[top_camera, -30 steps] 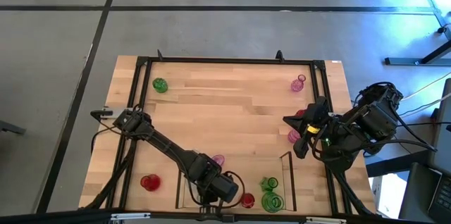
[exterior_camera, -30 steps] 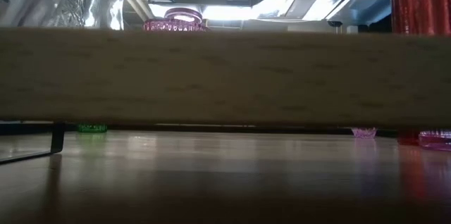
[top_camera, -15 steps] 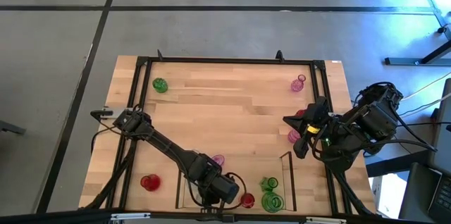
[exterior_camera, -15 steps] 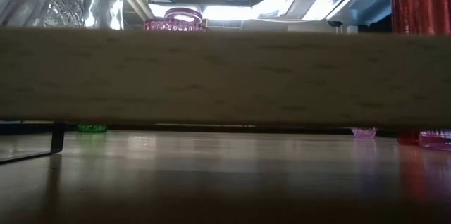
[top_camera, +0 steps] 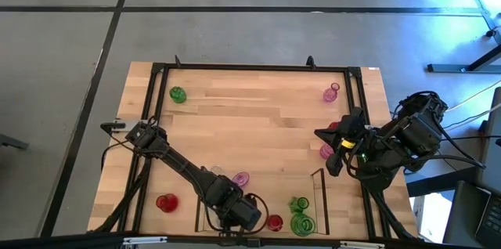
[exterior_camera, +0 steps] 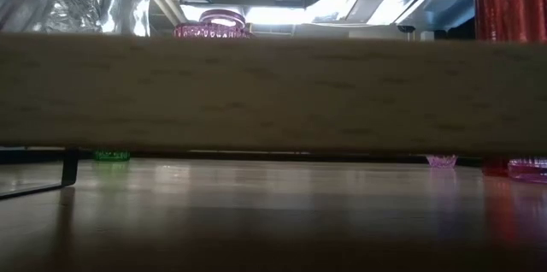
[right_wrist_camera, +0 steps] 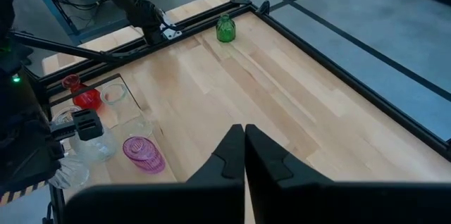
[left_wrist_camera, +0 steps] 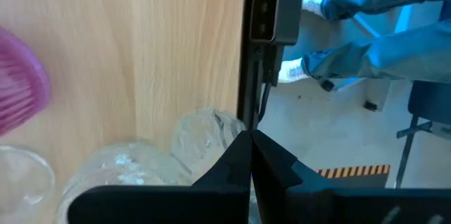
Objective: Sort vases onto shelf
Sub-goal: Put the transparent vase aligned with the other transparent vases on the shelf
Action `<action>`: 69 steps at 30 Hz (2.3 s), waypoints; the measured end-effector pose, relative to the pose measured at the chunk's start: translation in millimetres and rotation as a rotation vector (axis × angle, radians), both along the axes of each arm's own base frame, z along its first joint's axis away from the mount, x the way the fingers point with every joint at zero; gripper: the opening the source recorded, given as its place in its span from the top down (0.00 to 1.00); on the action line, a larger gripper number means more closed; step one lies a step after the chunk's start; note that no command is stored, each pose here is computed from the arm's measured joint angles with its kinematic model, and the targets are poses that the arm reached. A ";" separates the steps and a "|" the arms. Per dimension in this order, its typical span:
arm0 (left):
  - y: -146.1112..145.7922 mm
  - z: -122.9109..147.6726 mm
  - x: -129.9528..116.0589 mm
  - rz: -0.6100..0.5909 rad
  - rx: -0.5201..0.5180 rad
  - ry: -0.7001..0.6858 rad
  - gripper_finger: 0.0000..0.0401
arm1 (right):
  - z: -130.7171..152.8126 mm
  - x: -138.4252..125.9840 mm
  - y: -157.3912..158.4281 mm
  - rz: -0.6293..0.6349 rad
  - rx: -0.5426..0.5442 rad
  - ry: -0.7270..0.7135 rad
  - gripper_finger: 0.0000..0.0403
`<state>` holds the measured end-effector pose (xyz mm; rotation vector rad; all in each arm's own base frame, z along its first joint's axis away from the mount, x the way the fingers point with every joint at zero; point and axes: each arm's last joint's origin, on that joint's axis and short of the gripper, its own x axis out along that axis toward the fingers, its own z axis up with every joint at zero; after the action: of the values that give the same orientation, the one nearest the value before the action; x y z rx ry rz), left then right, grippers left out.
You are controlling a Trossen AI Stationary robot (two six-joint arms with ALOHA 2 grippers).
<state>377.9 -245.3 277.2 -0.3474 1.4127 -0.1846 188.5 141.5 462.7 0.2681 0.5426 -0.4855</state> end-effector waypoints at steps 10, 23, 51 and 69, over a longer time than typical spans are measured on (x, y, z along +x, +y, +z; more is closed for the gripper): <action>-0.3 -0.7 -4.0 -0.012 -0.010 0.047 1.00 | 0.0 0.0 0.0 0.001 0.001 0.001 1.00; -0.5 0.1 -1.2 -0.009 -0.026 0.025 1.00 | -0.2 0.0 0.2 0.005 0.006 0.006 1.00; -0.1 -1.0 -7.0 -0.008 -0.039 0.104 1.00 | -7.1 7.6 7.7 0.015 0.001 0.041 1.00; -3.6 -1.4 -12.2 -0.020 -0.040 0.136 1.00 | -14.8 15.8 15.6 0.021 -0.012 0.073 1.00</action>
<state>365.7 -248.9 275.7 -0.3842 1.5488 -0.2092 204.4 157.1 447.9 0.2339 0.6125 -0.4798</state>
